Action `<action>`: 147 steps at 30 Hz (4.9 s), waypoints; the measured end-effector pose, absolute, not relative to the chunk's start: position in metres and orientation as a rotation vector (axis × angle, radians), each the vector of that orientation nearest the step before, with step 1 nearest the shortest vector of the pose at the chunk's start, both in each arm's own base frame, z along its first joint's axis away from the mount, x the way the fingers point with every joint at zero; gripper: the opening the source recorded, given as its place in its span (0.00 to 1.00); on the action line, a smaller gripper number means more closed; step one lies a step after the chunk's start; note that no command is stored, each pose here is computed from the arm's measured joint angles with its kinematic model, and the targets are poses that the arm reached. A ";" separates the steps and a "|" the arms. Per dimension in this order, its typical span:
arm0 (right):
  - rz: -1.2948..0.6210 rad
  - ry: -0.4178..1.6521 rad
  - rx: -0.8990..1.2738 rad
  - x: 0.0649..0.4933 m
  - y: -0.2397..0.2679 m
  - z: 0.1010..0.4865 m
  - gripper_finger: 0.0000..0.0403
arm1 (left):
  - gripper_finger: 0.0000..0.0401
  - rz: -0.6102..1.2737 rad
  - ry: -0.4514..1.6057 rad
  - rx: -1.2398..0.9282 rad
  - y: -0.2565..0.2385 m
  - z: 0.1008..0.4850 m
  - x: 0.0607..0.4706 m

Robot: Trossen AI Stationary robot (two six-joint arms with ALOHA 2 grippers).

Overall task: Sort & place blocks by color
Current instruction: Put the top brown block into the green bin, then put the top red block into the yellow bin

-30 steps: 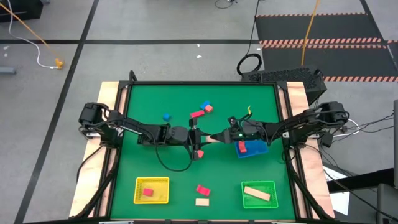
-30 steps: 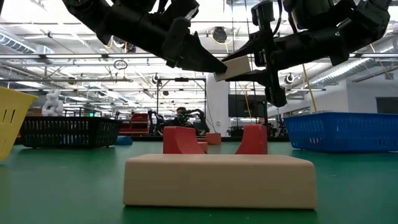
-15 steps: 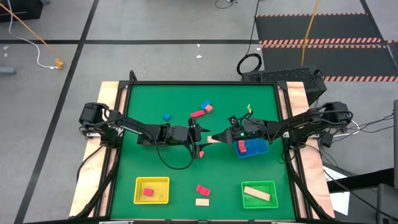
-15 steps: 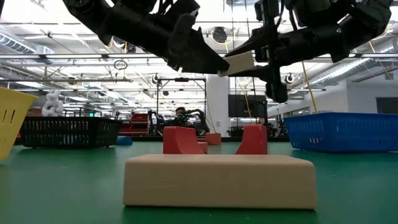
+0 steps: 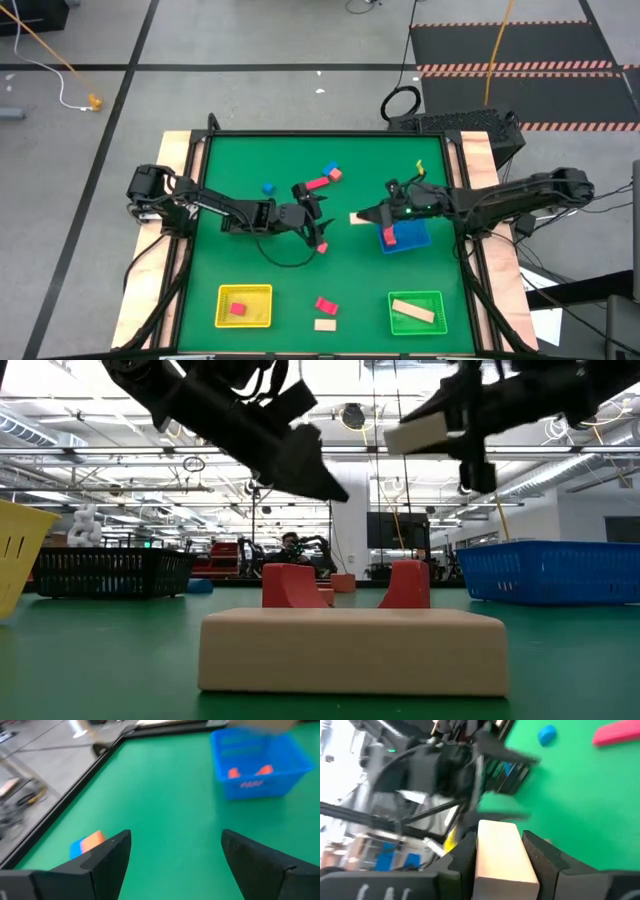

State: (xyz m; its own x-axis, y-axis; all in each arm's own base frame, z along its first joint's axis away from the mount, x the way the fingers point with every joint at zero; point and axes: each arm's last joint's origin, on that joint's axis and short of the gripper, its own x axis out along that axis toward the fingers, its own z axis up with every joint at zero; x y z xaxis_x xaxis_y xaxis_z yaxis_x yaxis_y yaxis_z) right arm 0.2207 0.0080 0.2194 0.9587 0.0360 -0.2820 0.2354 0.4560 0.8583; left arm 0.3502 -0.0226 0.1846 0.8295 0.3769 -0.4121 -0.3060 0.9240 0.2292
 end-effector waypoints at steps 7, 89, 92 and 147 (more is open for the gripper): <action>-0.089 0.351 1.273 0.217 0.051 0.214 0.29 | 0.69 0.498 0.542 0.133 -0.006 0.178 0.345; 0.232 0.460 1.187 0.233 0.086 0.223 0.61 | 0.60 0.576 0.737 -0.129 0.102 0.143 0.330; 0.240 0.464 1.166 0.237 0.075 0.223 0.61 | 0.60 0.538 0.734 -0.164 0.107 0.143 0.329; -0.088 0.320 0.543 0.246 0.001 0.213 0.61 | 0.27 -0.022 0.947 -0.344 0.001 0.201 0.292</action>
State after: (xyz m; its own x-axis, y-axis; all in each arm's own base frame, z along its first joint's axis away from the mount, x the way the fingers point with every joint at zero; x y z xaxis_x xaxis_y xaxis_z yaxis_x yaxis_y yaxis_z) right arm 0.2458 0.0012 0.2135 0.9467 0.0022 -0.3222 0.1659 0.8539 0.4933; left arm 0.2924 0.0007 0.2006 0.5880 -0.1678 -0.7912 -0.1315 0.9454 -0.2982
